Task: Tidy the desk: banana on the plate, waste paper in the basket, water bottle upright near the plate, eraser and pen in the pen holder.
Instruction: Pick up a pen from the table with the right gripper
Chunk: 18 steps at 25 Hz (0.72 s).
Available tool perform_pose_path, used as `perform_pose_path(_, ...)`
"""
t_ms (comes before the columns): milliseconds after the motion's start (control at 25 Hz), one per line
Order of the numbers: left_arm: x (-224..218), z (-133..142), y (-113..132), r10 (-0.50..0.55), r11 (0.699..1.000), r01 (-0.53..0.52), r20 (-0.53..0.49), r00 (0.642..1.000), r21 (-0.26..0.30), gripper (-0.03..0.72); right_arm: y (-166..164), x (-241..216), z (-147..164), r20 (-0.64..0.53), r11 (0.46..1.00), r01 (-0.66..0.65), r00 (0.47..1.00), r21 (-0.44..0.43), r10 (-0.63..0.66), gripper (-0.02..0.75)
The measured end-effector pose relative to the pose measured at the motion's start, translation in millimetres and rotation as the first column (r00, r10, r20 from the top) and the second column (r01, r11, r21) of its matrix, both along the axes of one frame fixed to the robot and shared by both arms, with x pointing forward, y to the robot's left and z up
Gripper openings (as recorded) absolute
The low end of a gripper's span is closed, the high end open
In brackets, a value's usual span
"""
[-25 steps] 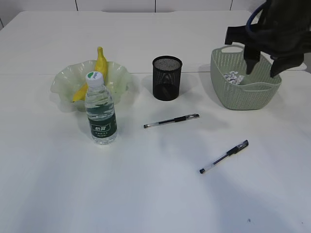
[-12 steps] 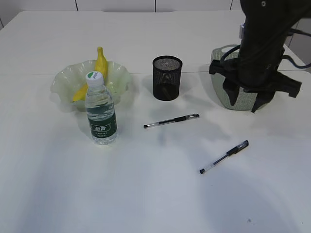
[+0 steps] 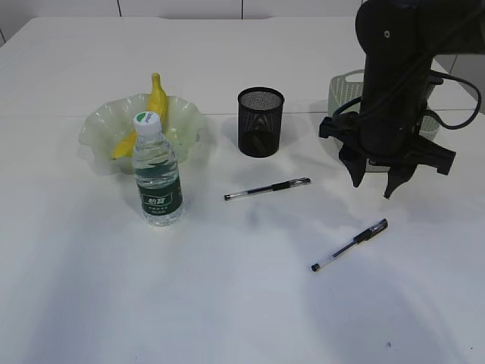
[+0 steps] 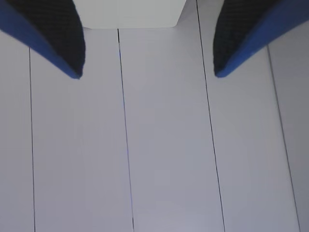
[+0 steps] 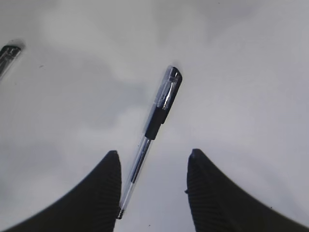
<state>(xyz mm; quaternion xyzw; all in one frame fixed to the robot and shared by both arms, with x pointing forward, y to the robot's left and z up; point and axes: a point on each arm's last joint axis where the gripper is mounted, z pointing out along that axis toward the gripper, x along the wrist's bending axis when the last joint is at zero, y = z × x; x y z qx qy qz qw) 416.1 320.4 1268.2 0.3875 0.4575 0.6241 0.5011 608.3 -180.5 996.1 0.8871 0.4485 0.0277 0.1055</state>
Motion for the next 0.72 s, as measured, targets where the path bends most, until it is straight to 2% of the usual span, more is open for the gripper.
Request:
perform_pose_path(280, 0.0, 0.0, 0.0, 0.0, 1.0, 0.0, 0.0, 1.0, 0.0, 0.589, 0.0, 0.6, -1.5, 0.023, 0.988, 0.151, 0.988, 0.022, -0.152, 0.337)
perform_pose_path(560, 0.0, 0.0, 0.0, 0.0, 1.0, 0.0, 0.0, 1.0, 0.0, 0.589, 5.3, 6.0, -32.3, -0.05, 0.982, 0.186, 0.981, 0.02, -0.185, 0.333)
perform_pose_path(720, 0.0, 0.0, 0.0, 0.0, 1.0, 0.0, 0.0, 1.0, 0.0, 0.589, 7.3, 8.6, -44.2, -0.068, 0.982, 0.188, 0.98, 0.021, -0.187, 0.281)
